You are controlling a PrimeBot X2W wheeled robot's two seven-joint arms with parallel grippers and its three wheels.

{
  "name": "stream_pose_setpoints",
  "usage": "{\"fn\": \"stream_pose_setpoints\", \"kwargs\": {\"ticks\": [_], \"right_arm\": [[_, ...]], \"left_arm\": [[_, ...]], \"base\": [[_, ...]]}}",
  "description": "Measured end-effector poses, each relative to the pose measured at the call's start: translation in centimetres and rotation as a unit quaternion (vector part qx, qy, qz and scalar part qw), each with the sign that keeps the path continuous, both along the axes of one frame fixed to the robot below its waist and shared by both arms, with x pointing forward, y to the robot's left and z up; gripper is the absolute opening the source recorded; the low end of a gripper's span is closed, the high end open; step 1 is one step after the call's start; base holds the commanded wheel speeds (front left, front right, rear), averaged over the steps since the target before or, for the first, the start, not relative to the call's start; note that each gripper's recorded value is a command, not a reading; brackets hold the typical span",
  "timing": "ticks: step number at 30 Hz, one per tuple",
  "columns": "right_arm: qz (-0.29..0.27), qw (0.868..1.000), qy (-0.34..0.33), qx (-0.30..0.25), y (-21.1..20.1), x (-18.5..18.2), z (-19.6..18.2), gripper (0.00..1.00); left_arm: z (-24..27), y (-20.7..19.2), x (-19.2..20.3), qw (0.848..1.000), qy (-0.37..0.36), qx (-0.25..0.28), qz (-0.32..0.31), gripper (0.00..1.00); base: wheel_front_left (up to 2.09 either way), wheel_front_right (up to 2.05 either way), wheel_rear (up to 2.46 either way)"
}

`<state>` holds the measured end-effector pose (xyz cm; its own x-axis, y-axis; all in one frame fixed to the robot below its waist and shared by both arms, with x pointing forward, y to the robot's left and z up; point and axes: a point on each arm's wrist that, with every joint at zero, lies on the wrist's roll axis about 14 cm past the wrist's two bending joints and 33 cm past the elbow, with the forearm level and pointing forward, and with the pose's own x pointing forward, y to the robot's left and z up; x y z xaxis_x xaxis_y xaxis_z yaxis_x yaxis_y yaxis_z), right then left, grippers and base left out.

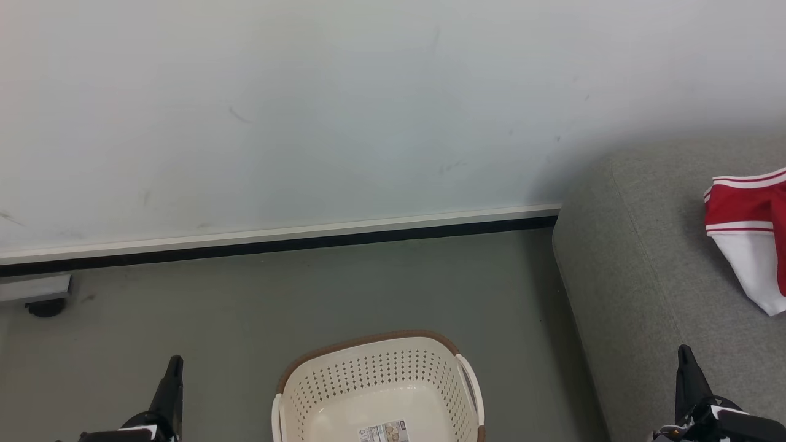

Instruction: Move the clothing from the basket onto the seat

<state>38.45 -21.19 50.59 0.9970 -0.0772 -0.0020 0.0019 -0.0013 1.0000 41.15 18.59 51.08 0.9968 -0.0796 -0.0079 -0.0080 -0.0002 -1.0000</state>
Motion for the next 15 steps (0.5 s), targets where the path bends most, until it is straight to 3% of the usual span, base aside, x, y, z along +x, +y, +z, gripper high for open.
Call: {"fn": "stream_pose_setpoints", "kwargs": {"ticks": [15], "right_arm": [[0.0, 1.0, 0.0, 0.0, 0.01, 0.0, -0.01, 0.0]], "left_arm": [[0.0, 0.0, 0.0, 1.0, 0.0, 0.0, 0.0, 0.0]], "base": [[0.0, 0.0, 0.0]]}}
